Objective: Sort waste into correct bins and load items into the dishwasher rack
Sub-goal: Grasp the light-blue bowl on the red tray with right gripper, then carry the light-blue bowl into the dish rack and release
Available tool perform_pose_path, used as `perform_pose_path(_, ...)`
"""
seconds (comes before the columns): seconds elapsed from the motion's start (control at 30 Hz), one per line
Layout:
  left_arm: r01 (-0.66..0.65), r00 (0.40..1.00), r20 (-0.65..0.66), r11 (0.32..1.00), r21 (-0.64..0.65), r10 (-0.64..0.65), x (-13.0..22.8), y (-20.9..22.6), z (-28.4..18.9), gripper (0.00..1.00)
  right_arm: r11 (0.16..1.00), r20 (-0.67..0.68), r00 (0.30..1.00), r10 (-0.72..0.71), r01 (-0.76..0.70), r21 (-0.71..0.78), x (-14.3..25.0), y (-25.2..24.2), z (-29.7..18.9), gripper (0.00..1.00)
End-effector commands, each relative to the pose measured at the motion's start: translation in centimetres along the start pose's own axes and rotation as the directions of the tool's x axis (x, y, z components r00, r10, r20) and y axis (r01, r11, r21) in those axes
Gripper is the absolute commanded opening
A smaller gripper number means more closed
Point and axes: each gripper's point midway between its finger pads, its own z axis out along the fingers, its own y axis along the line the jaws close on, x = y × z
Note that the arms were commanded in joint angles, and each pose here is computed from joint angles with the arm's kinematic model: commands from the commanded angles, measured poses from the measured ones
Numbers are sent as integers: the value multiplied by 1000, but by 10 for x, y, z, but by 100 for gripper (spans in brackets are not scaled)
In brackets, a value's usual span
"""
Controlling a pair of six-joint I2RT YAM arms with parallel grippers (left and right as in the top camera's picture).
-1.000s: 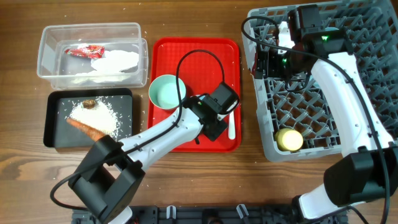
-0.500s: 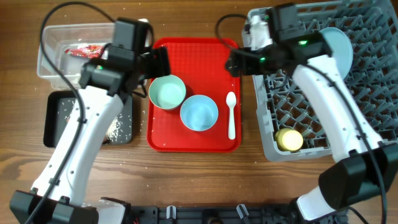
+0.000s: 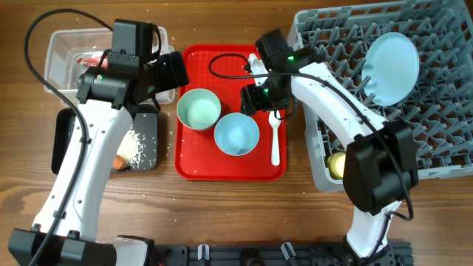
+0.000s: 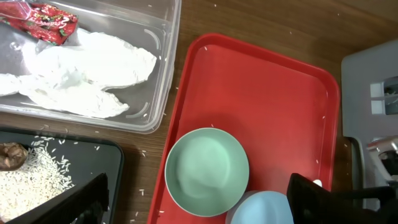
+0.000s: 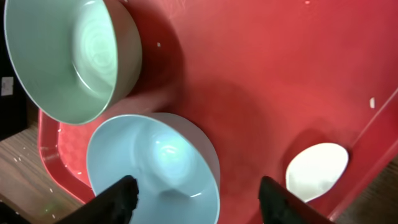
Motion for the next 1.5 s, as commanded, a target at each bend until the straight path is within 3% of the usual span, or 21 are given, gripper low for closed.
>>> perform_pose_path(0.0, 16, 1000, -9, 1000, -1, -16, 0, 2, 4, 92, 1000, -21, 1000, 2, -2, 11, 3, -2, 8, 57)
perform_pose_path(0.37, 16, 1000, -21, 1000, -5, -16, 3, 3, 4, 97, 1000, -84, 996, 25, -24, 11, 35, -16, 41, 51)
perform_pose_path(0.4, 16, 1000, -21, 1000, -5, -16, 3, 3, 4, 98, 1000, -83, 996, 25, -25, 10, 37, -17, 44, 48)
perform_pose_path(0.47, 16, 1000, -21, 1000, -5, -16, 3, 3, 4, 99, 999, -80, 996, 50, -49, 12, 40, -20, 51, 28)
perform_pose_path(0.6, 15, 1000, -20, 1000, -5, -16, 3, 3, 4, 100, 999, -66, 997, 46, -46, 9, 37, -19, 52, 4)
perform_pose_path(0.77, 15, 1000, -20, 1000, -5, -16, 3, 3, 4, 100, 998, -35, 997, 67, -67, 10, 27, -19, 43, 4)
perform_pose_path(0.93, 15, 1000, -20, 1000, -5, -16, 3, 3, 4, 100, 967, 114, 987, 111, -134, 216, -5, -57, -41, 4)
perform_pose_path(1.1, 15, 1000, -20, 1000, -5, -16, 3, 3, 4, 100, 768, 426, 880, 212, -419, 484, -8, -143, -173, 4)
perform_pose_path(1.17, 15, 1000, -20, 1000, -5, -16, 3, 3, 4, 100, 536, 608, 773, 181, -596, 598, 3, -186, -239, 4)
perform_pose_path(1.23, 15, 1000, -20, 1000, -5, -16, 3, 3, 4, 100, 247, 708, 706, 24, -690, 680, 10, -209, -302, 4)
perform_pose_path(1.27, 15, 1000, -20, 1000, -5, -16, 3, 3, 4, 100, 177, 693, 719, -49, -677, 715, 4, -210, -319, 4)
perform_pose_path(1.33, 15, 1000, -20, 1000, -5, -16, 3, 3, 4, 100, 146, 600, 781, -176, -582, 800, -26, -208, -337, 4)
perform_pose_path(1.47, 15, 1000, -20, 1000, -5, -16, 3, 3, 4, 100, 77, 485, 815, -318, -488, 869, -72, -209, -349, 4)
